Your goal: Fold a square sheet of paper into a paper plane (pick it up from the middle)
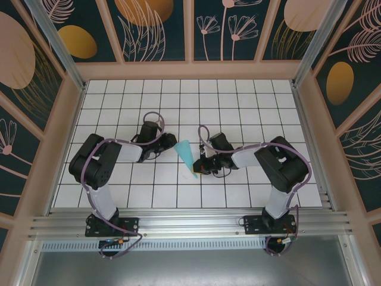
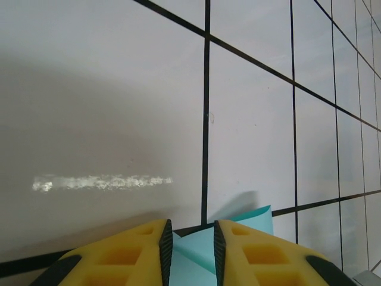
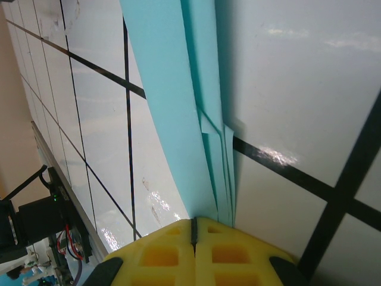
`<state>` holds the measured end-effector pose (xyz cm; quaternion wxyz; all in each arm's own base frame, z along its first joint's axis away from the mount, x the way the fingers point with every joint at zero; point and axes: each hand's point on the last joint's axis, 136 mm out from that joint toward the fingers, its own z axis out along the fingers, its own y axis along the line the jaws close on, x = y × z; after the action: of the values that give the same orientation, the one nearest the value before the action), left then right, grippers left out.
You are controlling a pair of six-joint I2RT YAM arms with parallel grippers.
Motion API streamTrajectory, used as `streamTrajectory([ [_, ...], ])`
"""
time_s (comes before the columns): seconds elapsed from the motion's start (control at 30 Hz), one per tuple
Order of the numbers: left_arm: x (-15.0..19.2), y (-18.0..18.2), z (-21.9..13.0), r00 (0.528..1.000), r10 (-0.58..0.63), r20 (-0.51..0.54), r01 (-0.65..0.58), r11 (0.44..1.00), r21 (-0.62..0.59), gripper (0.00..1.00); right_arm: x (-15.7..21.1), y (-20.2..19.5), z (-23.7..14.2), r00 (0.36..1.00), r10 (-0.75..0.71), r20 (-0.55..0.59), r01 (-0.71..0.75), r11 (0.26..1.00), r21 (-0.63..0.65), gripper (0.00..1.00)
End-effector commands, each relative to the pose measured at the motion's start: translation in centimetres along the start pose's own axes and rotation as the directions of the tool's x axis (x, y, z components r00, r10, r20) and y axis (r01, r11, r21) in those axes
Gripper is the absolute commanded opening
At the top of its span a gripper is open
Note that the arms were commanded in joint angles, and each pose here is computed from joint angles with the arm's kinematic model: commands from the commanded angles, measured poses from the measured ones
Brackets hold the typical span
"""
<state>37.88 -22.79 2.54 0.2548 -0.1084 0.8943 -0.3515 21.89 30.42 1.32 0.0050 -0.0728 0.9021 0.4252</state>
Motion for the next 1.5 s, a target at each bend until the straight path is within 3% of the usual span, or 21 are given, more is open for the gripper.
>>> streamTrajectory([
  [0.0,-0.8,0.2,-1.0,1.0,0.026,0.007,-0.026,0.999,-0.037,0.32,4.7,-6.9,0.2,0.977,0.191,-0.09,-0.164,0.955,0.247,0.0],
  [0.23,-2.3,-3.4,-4.7,0.998,0.0,0.065,-0.002,0.999,0.039,0.36,3.0,-5.4,0.0,0.985,0.165,-0.055,-0.149,0.964,0.221,0.0],
  [0.6,0.0,-6.1,-8.4,0.987,-0.103,0.123,0.091,0.991,0.096,0.41,1.4,-2.9,-0.7,0.993,0.12,0.023,-0.122,0.981,0.15,0.0],
  [0.8,1.3,-6.1,-8.0,0.984,-0.139,0.116,0.132,0.989,0.067,0.45,0.6,-1.0,-1.3,0.996,0.08,0.04,-0.084,0.99,0.114,0.0],
  [1.1,2.9,-9.1,-5.3,0.998,-0.057,0.012,0.055,0.989,0.139,0.46,0.0,1.6,-2.9,0.995,0.054,0.082,-0.059,0.997,0.056,0.0],
  [1.3,4.1,-8.5,-2.7,0.997,-0.044,-0.058,0.052,0.989,0.14,0.43,-0.9,2.3,-3.7,0.992,0.041,0.117,-0.05,0.996,0.068,0.01],
  [1.47,4.9,-6.9,-1.3,0.996,-0.032,-0.084,0.04,0.994,0.098,0.44,-1.8,4.2,-2.9,0.995,0.034,0.089,-0.033,0.999,-0.011,0.03],
])
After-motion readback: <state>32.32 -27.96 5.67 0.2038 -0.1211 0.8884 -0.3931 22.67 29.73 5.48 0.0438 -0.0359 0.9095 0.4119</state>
